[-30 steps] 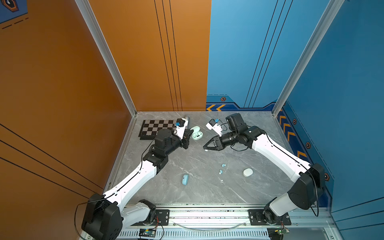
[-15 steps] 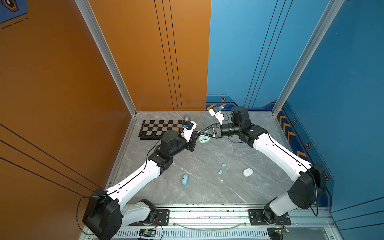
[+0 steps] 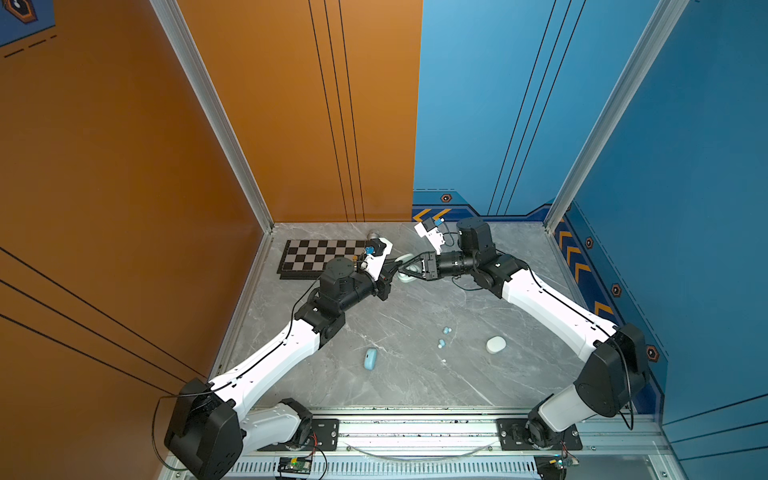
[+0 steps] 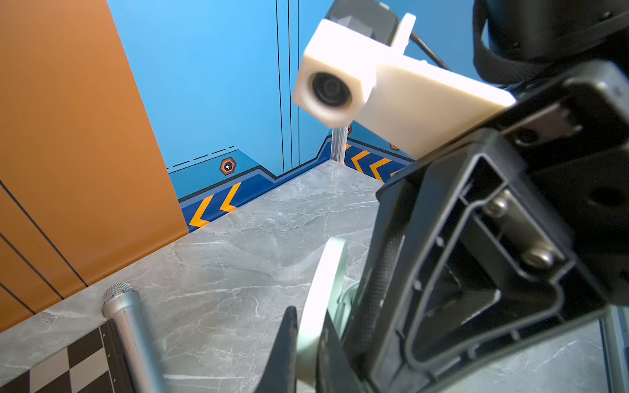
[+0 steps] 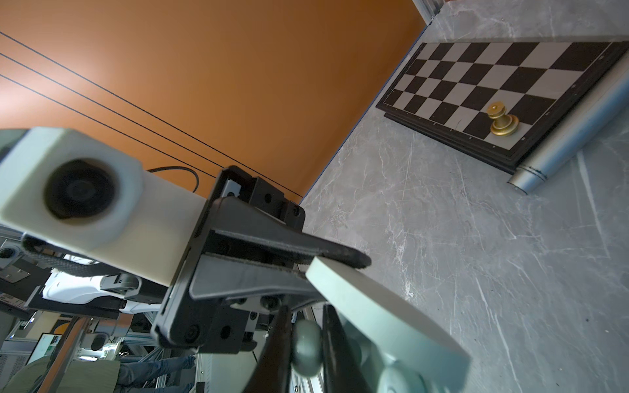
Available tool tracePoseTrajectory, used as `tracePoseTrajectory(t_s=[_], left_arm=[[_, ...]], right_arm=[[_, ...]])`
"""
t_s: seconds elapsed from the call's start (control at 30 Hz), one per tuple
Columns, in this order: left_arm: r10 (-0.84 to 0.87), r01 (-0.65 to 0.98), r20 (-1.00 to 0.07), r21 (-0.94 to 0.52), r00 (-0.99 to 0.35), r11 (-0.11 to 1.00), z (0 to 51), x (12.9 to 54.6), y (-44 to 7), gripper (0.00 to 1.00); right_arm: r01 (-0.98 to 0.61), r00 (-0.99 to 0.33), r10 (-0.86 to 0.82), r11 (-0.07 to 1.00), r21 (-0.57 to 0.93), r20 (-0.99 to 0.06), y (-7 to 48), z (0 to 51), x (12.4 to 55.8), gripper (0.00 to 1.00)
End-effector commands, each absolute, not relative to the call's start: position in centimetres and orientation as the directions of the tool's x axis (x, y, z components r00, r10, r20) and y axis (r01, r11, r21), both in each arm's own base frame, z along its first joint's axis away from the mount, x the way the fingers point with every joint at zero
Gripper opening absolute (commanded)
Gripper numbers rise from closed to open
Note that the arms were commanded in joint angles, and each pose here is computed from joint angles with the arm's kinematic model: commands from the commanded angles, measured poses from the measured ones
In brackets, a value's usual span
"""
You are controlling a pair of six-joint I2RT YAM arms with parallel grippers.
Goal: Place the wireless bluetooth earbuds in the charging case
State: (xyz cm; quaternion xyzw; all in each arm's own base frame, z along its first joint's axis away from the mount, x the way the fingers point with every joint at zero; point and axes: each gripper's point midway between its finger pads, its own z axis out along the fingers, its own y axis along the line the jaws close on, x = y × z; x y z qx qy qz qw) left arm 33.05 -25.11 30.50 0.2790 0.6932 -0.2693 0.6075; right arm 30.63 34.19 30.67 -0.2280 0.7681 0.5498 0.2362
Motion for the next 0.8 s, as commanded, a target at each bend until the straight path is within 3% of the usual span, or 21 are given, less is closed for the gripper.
tracePoseTrajectory(t_s=[0.0, 0.37, 0.47, 0.77], left_arm=[[0.021, 0.718, -0.999, -0.006, -0.028, 0.696, 33.7, 32.7, -25.1, 0.0], [0.022, 0.722, -1.0, -0.001, -0.022, 0.692, 33.8, 32.6, -25.0, 0.0], [0.022, 0.725, -0.999, -0.003, -0.025, 0.689, 33.7, 32.5, -25.1, 0.0], [0.071, 0.702, -0.996, 0.014, -0.053, 0.712, 31.3, 32.8, -24.6, 0.0]], right_arm=[[-0.628, -0.768, -0.097, 0.309, 0.714, -0.633, 34.3, 30.0, 30.7, 0.17], [-0.634, -0.757, -0.096, 0.342, 0.693, -0.646, 34.1, 29.9, 31.2, 0.27], [-0.645, -0.747, -0.086, 0.337, 0.686, -0.66, 34.0, 30.9, 31.2, 0.32], [-0.696, -0.697, -0.039, 0.28, 0.661, -0.716, 33.7, 36.3, 30.7, 0.34]])
